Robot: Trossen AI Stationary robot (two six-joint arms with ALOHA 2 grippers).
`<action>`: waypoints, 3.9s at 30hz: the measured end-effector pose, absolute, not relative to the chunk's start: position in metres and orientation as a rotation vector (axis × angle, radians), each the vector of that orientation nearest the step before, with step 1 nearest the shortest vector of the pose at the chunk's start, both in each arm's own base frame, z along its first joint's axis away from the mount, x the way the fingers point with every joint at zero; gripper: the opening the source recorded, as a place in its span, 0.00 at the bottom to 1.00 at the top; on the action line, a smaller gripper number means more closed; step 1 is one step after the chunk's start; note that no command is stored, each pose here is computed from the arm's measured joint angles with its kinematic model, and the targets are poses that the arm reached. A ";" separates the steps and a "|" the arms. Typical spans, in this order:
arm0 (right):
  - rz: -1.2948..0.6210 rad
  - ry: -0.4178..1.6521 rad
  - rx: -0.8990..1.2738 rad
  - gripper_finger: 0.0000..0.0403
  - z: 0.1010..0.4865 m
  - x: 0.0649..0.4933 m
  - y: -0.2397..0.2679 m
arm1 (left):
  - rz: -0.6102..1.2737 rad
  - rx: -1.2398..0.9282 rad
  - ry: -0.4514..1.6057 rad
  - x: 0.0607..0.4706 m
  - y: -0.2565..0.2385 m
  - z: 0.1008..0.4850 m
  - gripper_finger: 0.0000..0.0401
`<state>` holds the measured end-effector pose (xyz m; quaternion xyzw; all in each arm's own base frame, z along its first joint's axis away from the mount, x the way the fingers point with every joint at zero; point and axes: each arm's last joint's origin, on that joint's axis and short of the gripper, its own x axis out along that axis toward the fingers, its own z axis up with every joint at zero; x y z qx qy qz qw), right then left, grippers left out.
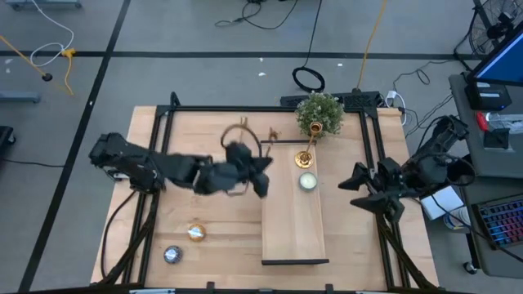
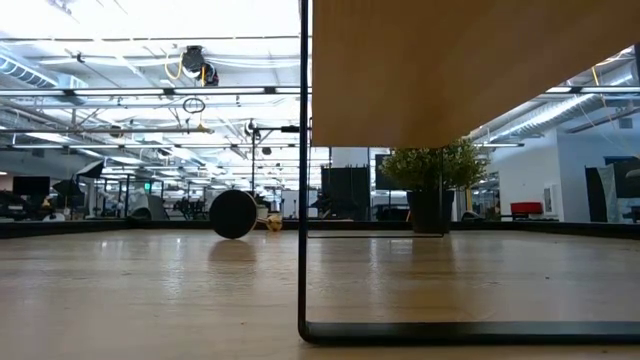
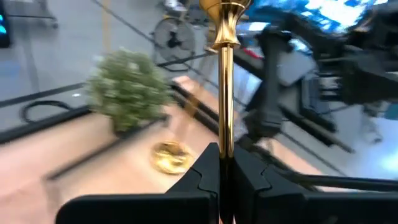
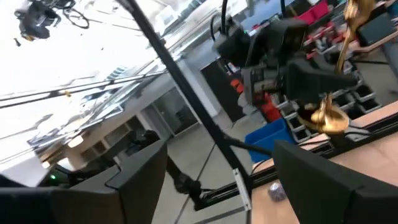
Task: Pick & Place candle stick holders
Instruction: Put the right gold candle holder on the shelf
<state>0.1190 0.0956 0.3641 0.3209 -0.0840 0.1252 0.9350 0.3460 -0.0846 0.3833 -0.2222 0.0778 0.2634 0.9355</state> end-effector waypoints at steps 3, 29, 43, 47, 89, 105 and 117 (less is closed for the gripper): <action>0.282 -0.159 0.661 0.68 0.364 0.117 0.099 | 0.480 -0.436 0.157 0.359 -0.110 0.369 0.03; 0.363 -0.109 0.725 0.63 0.362 0.109 0.109 | -0.017 -0.233 -0.103 0.415 -0.163 0.340 0.04; 0.360 -0.113 0.698 0.63 0.362 0.109 0.109 | 0.127 0.114 -0.111 0.406 -0.169 0.346 0.04; 0.359 -0.113 0.701 0.63 0.362 0.109 0.109 | 0.032 0.042 -0.197 0.410 -0.145 0.316 0.03; 0.301 -0.116 0.733 0.63 0.361 0.110 0.107 | -0.015 -0.051 -0.320 0.416 -0.094 0.198 0.03; 0.302 -0.113 0.738 0.63 0.361 0.110 0.107 | -0.005 -0.103 -0.250 0.418 -0.094 0.191 0.04; 0.302 -0.113 0.738 0.63 0.361 0.110 0.107 | 0.022 -0.165 -0.200 0.419 -0.094 0.186 0.09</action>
